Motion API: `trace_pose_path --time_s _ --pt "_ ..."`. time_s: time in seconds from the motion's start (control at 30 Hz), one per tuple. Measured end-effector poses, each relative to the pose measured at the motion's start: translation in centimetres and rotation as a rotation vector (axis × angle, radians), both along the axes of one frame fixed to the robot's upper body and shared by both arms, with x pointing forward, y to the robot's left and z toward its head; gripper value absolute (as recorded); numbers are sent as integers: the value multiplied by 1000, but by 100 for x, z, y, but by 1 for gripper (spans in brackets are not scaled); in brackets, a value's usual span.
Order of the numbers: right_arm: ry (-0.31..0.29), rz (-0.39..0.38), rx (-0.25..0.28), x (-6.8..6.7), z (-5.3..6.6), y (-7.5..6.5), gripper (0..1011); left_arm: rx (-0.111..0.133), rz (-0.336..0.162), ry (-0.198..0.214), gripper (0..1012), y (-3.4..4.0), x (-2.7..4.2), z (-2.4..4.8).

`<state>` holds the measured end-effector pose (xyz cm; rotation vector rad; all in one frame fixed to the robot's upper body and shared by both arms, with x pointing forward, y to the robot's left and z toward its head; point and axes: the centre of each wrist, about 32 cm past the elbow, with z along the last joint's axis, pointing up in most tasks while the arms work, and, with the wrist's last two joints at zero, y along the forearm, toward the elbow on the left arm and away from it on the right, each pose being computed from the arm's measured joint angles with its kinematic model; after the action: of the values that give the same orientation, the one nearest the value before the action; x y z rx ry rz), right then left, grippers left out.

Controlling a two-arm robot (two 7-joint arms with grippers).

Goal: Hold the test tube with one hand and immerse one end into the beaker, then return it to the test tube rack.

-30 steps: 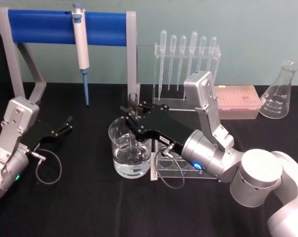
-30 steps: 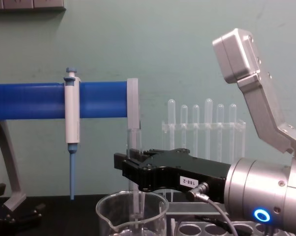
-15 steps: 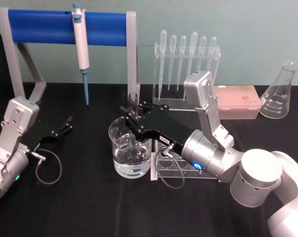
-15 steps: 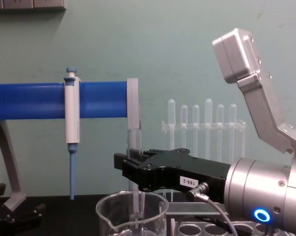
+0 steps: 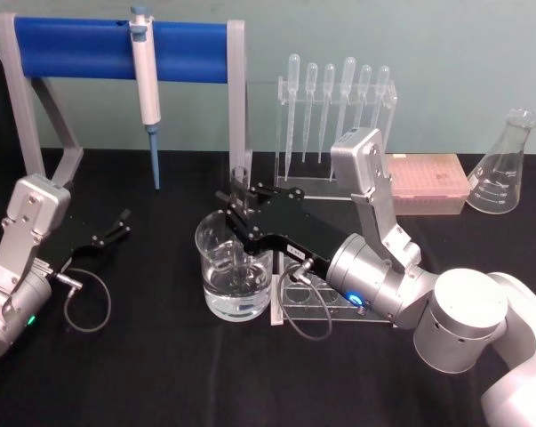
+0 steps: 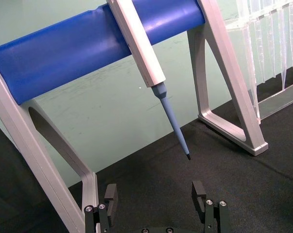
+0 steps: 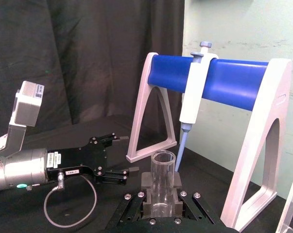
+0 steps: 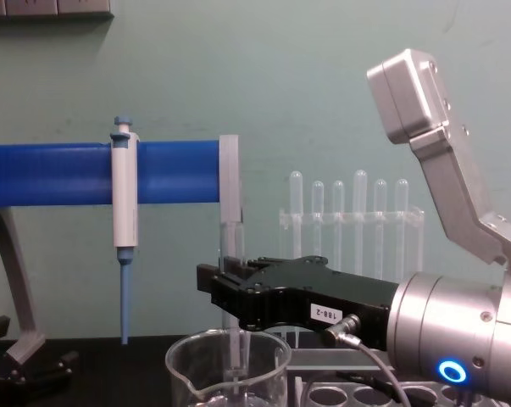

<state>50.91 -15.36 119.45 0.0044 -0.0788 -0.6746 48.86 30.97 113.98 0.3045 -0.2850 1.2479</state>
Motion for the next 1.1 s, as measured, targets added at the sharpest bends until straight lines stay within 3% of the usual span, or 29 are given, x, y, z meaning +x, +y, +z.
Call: trace_pose_path --time_s 0.2,0.33,0.53,0.8,0.93,1.1 --pt "-6 1 2 -4 25 4 228 0 0 0 1000 0 0 0" --pt "-35 3 8 -24 159 9 228 0 0 0 1000 0 0 0" --pt "-96 11 12 -70 512 9 227 0 0 0 1000 0 0 0" --pt "-156 3 30 -157 888 -58 228 0 0 0 1000 0 0 0" --pt "-179 -23 29 -227 1021 -158 227 0 0 0 1000 0 0 0" --pt "-183 -68 22 -320 1060 -320 228 0 0 0 1000 0 0 0"
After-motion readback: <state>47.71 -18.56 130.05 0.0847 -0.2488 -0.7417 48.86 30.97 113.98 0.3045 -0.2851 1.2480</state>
